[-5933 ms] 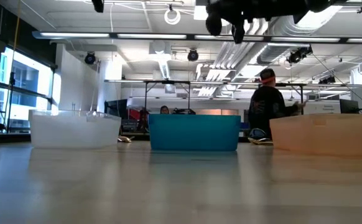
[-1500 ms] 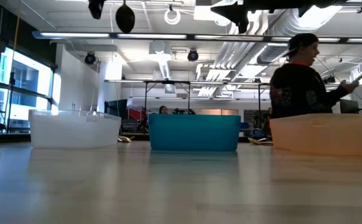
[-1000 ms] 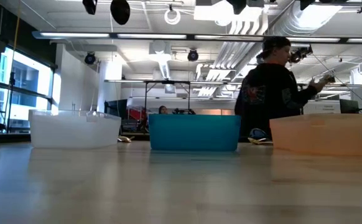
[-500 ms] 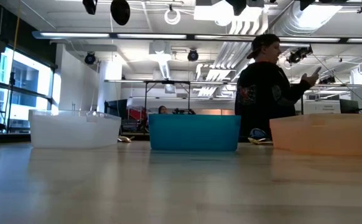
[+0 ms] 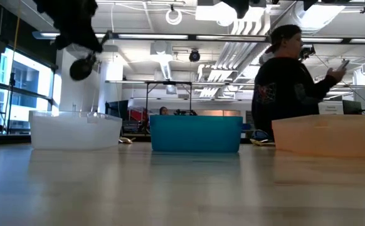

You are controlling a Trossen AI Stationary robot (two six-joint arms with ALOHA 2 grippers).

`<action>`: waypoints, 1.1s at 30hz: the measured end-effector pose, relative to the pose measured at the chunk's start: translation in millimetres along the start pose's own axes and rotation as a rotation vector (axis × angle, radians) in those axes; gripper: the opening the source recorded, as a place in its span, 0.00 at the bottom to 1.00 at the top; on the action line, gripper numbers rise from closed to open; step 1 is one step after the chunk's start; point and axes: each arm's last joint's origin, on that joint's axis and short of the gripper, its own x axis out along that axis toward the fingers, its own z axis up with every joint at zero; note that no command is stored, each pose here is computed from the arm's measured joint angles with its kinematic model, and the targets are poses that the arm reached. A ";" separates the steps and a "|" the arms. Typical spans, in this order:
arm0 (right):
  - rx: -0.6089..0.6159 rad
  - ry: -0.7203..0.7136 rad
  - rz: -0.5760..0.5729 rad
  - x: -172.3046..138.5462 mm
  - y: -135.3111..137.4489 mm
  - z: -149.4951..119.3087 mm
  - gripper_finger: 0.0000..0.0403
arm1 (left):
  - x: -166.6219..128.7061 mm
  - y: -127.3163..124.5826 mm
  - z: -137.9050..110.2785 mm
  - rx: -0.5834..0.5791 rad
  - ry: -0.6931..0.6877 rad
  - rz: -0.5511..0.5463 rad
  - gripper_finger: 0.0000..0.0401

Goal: Sort silverware by color (type)
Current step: Put the black spoon into the transparent bin

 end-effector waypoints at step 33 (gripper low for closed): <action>0.002 0.009 -0.041 0.0 -1.2 -0.9 0.63 | 113.6 27.6 -72.9 -0.200 0.480 0.037 0.00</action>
